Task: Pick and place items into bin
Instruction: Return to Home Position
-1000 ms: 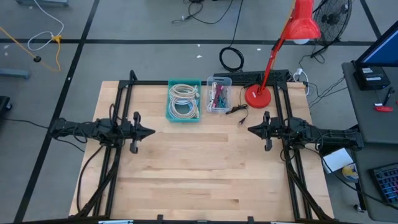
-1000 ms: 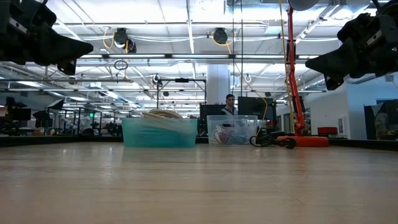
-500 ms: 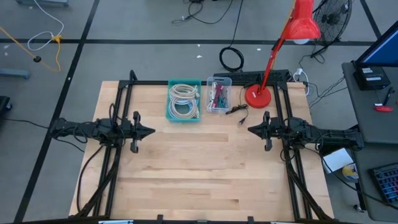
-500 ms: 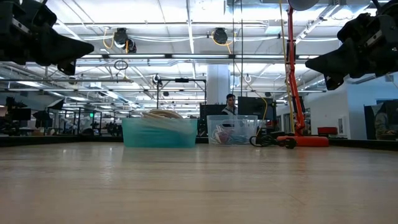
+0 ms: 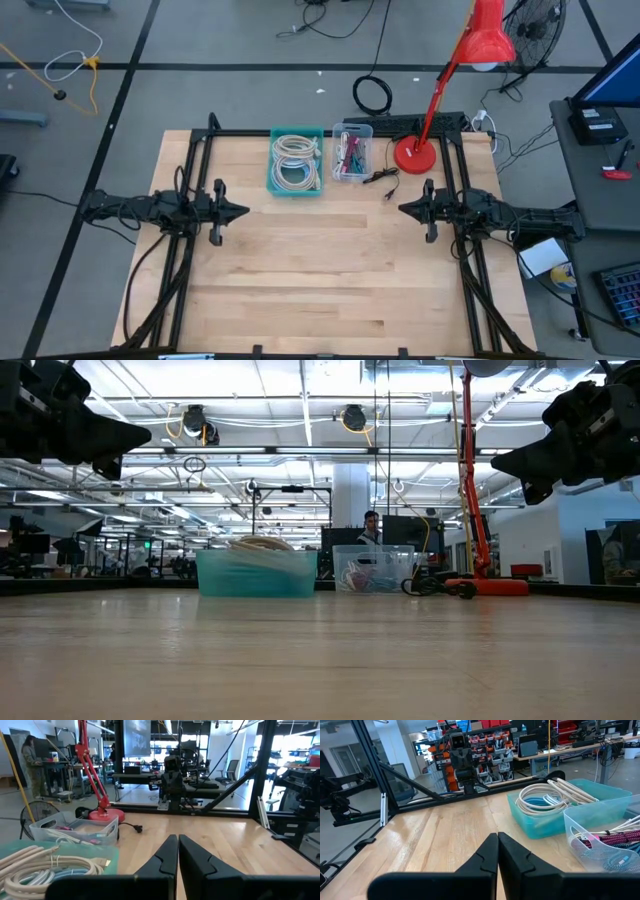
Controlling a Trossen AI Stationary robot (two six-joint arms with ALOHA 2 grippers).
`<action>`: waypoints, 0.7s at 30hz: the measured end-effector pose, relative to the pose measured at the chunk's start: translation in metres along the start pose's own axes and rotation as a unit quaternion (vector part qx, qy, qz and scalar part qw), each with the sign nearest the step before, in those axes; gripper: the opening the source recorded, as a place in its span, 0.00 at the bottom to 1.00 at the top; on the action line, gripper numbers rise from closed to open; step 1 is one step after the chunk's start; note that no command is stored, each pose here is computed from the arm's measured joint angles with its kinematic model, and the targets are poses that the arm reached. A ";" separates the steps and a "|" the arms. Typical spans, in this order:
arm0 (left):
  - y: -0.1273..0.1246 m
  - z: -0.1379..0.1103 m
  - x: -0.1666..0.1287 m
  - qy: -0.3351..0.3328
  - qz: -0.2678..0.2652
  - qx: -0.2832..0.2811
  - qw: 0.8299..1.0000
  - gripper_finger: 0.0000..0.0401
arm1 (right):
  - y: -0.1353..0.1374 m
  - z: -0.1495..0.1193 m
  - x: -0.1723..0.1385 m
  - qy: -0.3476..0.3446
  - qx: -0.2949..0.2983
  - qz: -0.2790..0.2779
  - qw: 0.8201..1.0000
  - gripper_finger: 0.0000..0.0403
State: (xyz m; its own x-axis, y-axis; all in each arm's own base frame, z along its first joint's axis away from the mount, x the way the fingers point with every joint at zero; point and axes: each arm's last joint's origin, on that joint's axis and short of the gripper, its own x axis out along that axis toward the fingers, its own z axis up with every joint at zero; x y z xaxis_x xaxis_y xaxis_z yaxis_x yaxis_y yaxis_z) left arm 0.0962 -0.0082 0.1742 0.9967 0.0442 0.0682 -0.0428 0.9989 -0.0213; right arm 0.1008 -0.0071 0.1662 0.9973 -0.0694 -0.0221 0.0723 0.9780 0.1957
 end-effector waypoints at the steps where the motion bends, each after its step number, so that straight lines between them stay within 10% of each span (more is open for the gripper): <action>1: 0.000 0.000 0.000 0.000 0.000 0.000 1.000 0.04 | 0.000 0.000 0.000 0.000 0.000 0.000 1.000 0.00; 21: 0.000 0.000 0.000 -0.001 0.000 0.000 1.000 0.06 | 0.000 0.000 0.000 0.000 0.000 0.000 1.000 0.00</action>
State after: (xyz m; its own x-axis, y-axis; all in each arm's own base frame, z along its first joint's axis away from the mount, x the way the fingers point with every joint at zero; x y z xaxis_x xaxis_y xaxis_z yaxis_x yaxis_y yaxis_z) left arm 0.0962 -0.0082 0.1744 0.9966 0.0438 0.0703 -0.0424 0.9989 -0.0212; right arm 0.1008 -0.0071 0.1662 0.9974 -0.0690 -0.0225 0.0721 0.9779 0.1961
